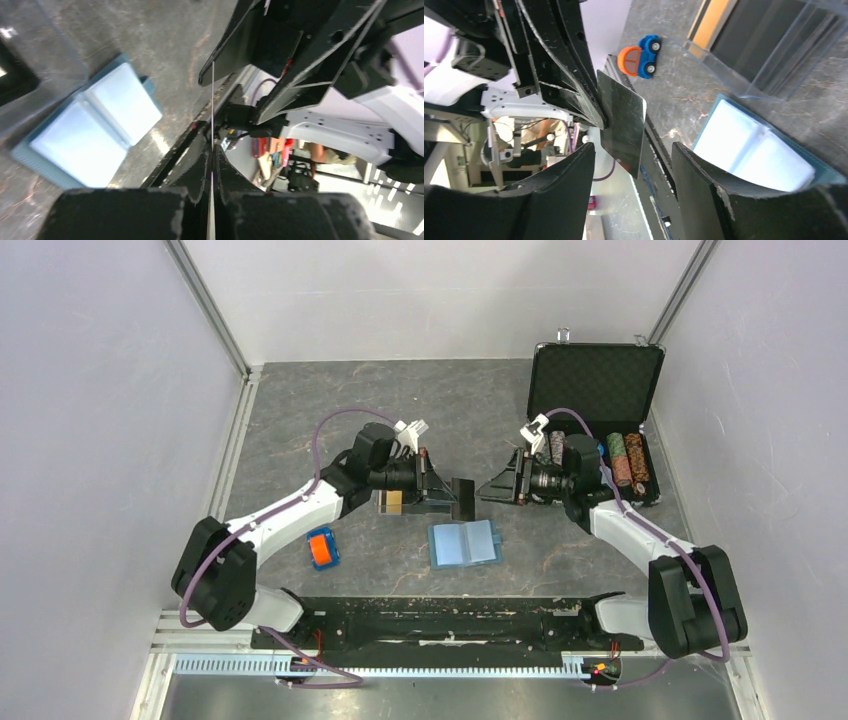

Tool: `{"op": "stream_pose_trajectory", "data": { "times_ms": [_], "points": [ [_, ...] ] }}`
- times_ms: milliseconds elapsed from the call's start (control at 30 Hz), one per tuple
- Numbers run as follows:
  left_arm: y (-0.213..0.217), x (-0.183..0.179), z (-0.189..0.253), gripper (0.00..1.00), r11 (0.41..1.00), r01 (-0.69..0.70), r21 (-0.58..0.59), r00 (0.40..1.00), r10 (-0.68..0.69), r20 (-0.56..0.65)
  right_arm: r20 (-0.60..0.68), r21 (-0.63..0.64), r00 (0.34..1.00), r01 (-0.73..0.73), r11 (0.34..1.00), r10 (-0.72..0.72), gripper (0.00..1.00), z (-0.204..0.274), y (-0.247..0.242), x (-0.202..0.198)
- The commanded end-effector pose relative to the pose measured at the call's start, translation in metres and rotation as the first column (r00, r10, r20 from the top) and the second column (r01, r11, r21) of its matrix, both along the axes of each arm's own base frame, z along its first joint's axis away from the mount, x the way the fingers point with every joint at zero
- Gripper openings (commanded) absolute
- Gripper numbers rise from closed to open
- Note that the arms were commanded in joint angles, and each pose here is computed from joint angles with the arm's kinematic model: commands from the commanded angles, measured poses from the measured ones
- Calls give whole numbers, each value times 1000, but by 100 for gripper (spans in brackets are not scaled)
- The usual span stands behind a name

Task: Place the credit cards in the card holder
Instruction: Insert the credit card into the card holder.

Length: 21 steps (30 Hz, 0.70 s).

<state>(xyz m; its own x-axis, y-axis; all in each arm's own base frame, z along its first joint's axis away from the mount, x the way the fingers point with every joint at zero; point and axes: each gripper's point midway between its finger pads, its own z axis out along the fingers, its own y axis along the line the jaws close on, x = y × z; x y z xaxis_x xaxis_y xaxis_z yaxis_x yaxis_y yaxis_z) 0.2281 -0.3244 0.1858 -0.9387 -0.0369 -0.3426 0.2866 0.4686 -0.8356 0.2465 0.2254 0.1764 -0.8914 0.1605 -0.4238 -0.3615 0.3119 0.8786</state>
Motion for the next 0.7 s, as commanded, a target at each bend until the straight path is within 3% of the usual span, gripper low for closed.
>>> {"op": "stream_pose_trajectory", "data": {
  "times_ms": [0, 233, 333, 467, 567, 667],
  "points": [
    [-14, -7, 58, 2, 965, 56, -257, 997, -42, 61, 92, 130, 994, -64, 989, 52, 58, 35, 6, -12],
    [-15, -5, 56, 2, 965, 45, -260, 998, -32, 56, 91, 164, 992, -100, 981, 86, 40, 39, 12, -20],
    [-18, -3, 54, 2, 964, 44, -261, 998, -33, 47, 72, 188, 993, -102, 977, 90, 27, 39, 16, -23],
    [-17, -2, 48, 4, 967, 39, -252, 999, -30, 39, 71, 200, 995, -88, 976, 75, 0, 38, 19, -22],
    [-13, -3, 36, 22, 976, 15, -217, 1000, -12, 16, 74, 190, 995, -83, 978, 71, 0, 35, 19, -19],
    [0, 0, 4, 43, 997, -57, -59, 998, 55, -36, 48, 130, 997, -73, 989, 67, 0, 15, 18, -17]
  ]
}}
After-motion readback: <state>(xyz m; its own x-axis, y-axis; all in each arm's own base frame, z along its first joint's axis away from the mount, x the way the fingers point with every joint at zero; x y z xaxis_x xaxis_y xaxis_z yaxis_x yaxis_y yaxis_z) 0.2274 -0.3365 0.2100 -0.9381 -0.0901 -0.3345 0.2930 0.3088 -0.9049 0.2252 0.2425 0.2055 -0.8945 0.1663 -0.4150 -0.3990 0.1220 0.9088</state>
